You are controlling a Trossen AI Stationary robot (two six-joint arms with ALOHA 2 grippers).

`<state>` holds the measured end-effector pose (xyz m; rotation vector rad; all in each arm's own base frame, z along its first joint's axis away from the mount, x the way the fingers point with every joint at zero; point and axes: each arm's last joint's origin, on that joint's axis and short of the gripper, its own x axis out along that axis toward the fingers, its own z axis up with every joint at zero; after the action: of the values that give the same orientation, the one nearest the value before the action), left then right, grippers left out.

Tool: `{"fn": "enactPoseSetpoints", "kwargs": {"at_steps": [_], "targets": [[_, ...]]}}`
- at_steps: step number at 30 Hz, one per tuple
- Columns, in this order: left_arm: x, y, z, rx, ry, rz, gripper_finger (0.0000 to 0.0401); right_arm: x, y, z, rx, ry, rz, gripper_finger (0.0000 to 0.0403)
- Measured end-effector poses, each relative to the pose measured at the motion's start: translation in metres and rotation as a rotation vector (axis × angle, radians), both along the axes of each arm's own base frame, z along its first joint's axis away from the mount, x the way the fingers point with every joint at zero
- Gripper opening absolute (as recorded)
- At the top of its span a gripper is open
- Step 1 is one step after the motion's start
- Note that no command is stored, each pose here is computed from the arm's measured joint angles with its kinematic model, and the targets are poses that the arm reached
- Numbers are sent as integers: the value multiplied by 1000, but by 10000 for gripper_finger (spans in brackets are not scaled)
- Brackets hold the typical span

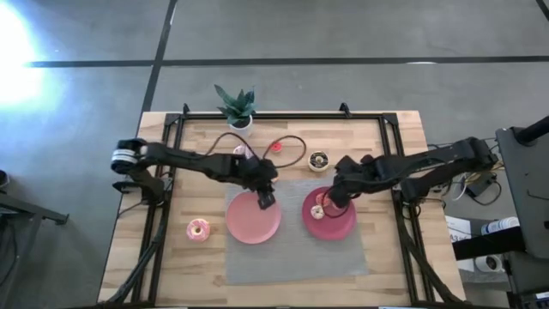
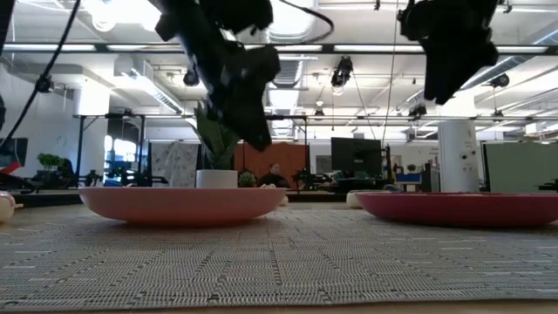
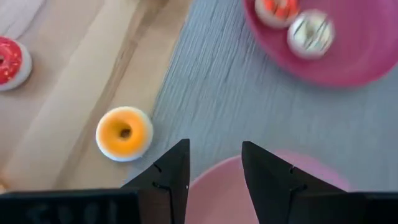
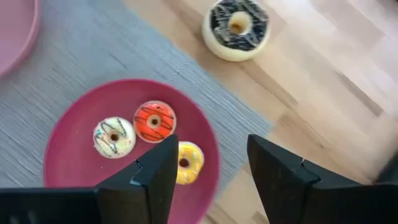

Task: Pick & Place donuts
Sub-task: Put the small blue donut on the dark pink plate

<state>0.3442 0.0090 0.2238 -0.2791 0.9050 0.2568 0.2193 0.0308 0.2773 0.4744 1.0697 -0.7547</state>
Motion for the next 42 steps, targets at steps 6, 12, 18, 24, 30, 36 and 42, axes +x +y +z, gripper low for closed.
{"fn": "enactPoseSetpoints", "kwargs": {"at_steps": [6, 12, 18, 24, 30, 36, 42], "targets": [[9, 5, -16, 228, 138, -55, 119, -25, 0, 18, -14, -101, -81, 182], [10, 12, -19, 320, 153, -106, 119, -50, -1, 20, -29, -175, -126, 182], [16, 19, -22, 352, 130, -169, 119, -58, 2, 12, -53, -153, -78, 182], [18, 22, -29, 301, 142, -147, 119, -58, 5, 8, -78, -113, -5, 182], [20, 21, -37, 266, 146, -132, 119, -60, 2, 10, -140, -129, 11, 182], [24, 25, -48, 270, 179, -103, 119, -63, 1, 12, -180, -153, 3, 182], [27, 28, -59, 290, 217, -87, 119, -64, 0, 13, -181, -157, 4, 182]]}}
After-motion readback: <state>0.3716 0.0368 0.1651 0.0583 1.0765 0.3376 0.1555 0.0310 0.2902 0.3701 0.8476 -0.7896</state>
